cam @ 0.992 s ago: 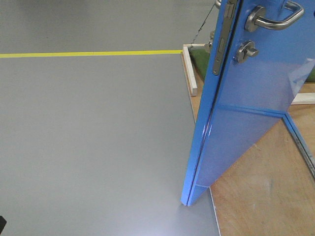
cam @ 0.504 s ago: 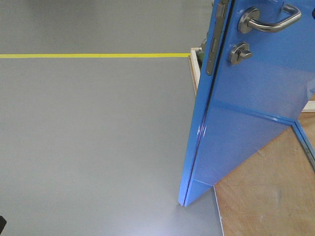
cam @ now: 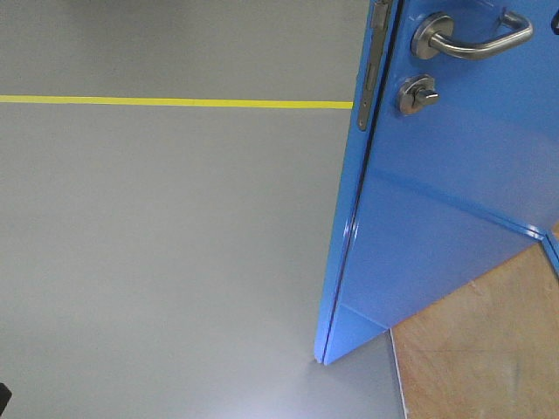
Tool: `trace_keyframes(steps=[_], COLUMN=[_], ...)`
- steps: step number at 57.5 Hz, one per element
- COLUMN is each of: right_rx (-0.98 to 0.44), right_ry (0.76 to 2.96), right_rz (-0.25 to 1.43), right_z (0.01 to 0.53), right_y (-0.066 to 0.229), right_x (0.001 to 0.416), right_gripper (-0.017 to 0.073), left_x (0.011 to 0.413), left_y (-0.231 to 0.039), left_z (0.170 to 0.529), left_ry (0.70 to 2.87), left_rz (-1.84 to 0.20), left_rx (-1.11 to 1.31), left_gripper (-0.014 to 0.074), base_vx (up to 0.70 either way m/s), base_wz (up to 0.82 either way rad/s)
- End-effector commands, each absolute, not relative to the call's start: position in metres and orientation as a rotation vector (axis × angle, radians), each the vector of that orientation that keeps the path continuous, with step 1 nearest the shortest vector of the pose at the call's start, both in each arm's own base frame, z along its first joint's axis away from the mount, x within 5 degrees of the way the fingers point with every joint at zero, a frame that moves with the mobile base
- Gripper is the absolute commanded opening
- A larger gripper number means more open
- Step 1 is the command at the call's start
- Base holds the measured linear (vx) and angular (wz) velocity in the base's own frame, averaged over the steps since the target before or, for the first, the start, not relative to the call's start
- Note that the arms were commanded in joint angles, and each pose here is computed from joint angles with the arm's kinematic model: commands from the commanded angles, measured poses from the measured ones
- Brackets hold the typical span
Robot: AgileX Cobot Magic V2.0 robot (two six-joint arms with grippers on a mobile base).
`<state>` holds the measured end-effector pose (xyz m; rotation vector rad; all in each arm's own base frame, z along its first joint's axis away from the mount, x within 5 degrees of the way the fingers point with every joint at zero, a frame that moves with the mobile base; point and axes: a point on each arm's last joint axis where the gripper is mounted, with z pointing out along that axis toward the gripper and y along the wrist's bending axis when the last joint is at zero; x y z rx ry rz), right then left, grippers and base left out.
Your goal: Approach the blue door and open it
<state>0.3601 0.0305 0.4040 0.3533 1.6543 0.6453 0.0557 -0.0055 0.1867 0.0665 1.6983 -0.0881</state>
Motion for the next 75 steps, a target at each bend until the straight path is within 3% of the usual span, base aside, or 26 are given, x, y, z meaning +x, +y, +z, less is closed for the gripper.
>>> trace_keyframes(steps=[1, 75], right_rx=[0.337, 0.338], right_ry=[1.596, 1.595], right_rz=[0.647, 0.647], right_z=[0.4241, 0.4241], right_y=[0.0298, 0.0297], right_x=[0.3526, 0.3526], right_gripper=[-0.0001, -0.0001], left_x=[0.0542, 0.0542], left_y=[-0.0055, -0.0055], left_z=[0.2038, 0.2038], left_ry=[1.573, 1.573], left_rz=[-0.104, -0.104], left_rx=[0.054, 0.054], left_gripper=[0.0073, 0.0073], base_vx=[0.11, 0.12], base_wz=[0.09, 0.06])
